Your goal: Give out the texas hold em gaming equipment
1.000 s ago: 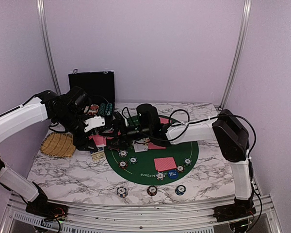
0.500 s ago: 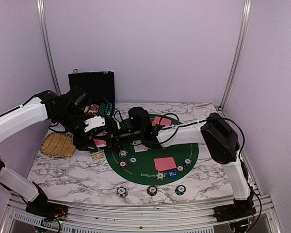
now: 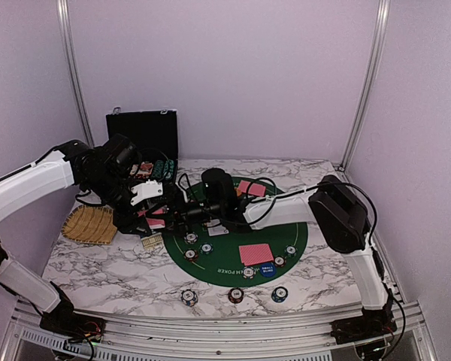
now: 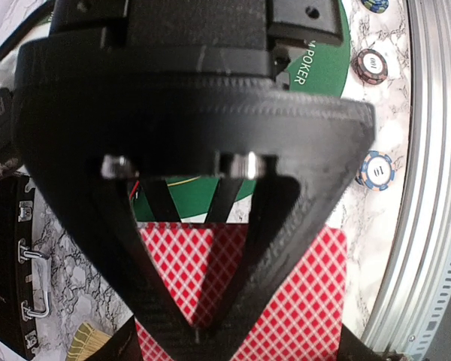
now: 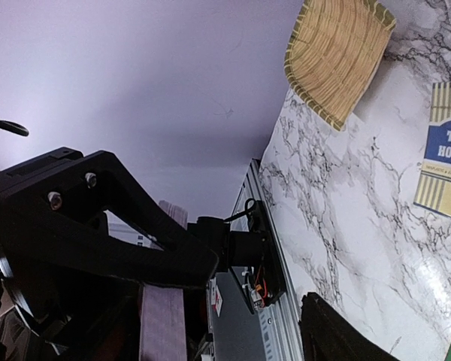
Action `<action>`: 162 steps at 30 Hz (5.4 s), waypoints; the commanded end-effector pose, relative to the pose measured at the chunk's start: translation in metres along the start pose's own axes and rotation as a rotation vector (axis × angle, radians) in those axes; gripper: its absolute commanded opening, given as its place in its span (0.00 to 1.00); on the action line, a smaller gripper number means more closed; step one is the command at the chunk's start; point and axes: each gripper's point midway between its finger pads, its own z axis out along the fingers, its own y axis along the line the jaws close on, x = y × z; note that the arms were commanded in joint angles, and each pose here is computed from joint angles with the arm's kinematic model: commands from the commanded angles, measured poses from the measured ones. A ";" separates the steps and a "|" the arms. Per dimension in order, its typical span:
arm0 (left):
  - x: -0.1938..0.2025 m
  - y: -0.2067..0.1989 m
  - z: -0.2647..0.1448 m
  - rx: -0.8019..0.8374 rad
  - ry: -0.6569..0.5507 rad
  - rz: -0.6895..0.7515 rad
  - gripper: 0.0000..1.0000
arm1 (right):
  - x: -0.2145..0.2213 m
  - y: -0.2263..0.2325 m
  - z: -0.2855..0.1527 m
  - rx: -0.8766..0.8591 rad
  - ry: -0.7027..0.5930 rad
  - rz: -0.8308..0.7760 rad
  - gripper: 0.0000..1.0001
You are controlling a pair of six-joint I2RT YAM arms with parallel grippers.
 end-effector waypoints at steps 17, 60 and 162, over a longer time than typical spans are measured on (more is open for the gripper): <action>-0.006 0.000 -0.006 -0.004 -0.036 0.013 0.09 | -0.002 0.036 -0.034 -0.028 -0.026 -0.023 0.35; -0.003 0.002 -0.006 -0.016 -0.025 0.013 0.09 | -0.001 0.044 -0.085 0.015 -0.057 0.009 0.06; 0.127 -0.024 0.139 -0.040 0.290 0.062 0.65 | -0.031 -0.043 -0.302 0.888 -0.363 -0.124 0.90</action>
